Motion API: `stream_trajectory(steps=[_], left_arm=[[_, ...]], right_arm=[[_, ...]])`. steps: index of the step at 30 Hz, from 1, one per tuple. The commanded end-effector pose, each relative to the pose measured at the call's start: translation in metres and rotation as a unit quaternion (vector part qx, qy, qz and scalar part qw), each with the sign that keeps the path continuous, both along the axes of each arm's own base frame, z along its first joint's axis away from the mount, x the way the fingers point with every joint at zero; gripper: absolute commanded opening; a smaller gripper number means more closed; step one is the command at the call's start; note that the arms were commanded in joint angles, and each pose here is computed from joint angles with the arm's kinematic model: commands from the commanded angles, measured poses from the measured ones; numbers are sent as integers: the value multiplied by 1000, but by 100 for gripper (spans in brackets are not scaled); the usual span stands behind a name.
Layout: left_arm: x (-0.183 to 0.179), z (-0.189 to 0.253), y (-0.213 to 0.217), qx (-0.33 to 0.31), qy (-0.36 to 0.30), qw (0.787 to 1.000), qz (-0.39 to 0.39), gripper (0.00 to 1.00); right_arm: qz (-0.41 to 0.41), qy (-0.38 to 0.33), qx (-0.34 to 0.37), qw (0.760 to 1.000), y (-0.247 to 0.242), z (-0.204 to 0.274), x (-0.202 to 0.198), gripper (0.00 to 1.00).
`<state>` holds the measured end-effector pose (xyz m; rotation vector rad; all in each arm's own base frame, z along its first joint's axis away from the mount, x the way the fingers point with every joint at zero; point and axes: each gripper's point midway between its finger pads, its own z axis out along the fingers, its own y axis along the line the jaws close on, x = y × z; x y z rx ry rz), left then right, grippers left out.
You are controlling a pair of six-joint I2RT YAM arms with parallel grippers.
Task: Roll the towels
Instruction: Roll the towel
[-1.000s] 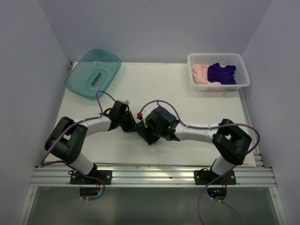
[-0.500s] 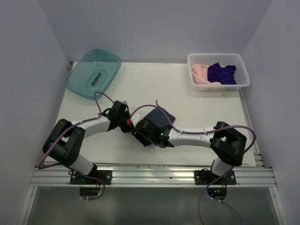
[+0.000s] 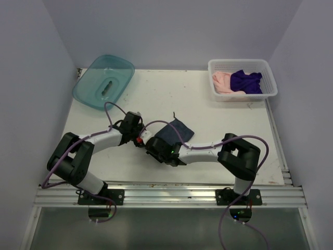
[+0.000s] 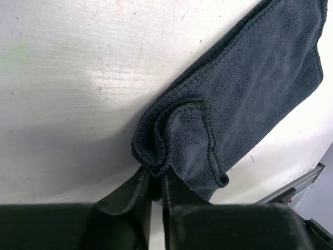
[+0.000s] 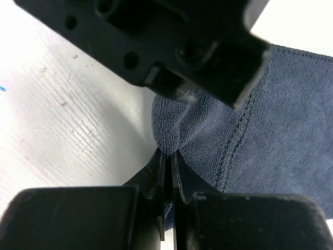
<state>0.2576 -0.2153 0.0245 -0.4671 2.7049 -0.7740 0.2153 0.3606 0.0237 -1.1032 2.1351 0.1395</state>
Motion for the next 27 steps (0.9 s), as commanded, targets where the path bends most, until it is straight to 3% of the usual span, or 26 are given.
stream_trajectory(steps=[1, 2, 5, 8, 17, 27], left_arm=[[6, 22, -8, -24, -20, 1000, 0, 20], [6, 24, -9, -27, -22, 999, -2, 30], [9, 36, -9, -35, -39, 999, -1, 47], [11, 45, -3, -35, -48, 998, 6, 54], [13, 58, 16, -24, -71, 997, 38, 54], [9, 58, 8, -55, -89, 994, 23, 46]], right_arm=[[-11, -17, 50, 999, 15, 21, 10, 0], [-7, -9, 55, 998, 16, 22, 8, 0], [2, 39, 90, 995, 19, 26, 3, 0], [5, 99, 142, 985, 18, 32, 0, 0], [6, 258, 221, 941, 15, 34, -2, 0], [-31, 332, 294, 896, 7, 38, 9, 0]])
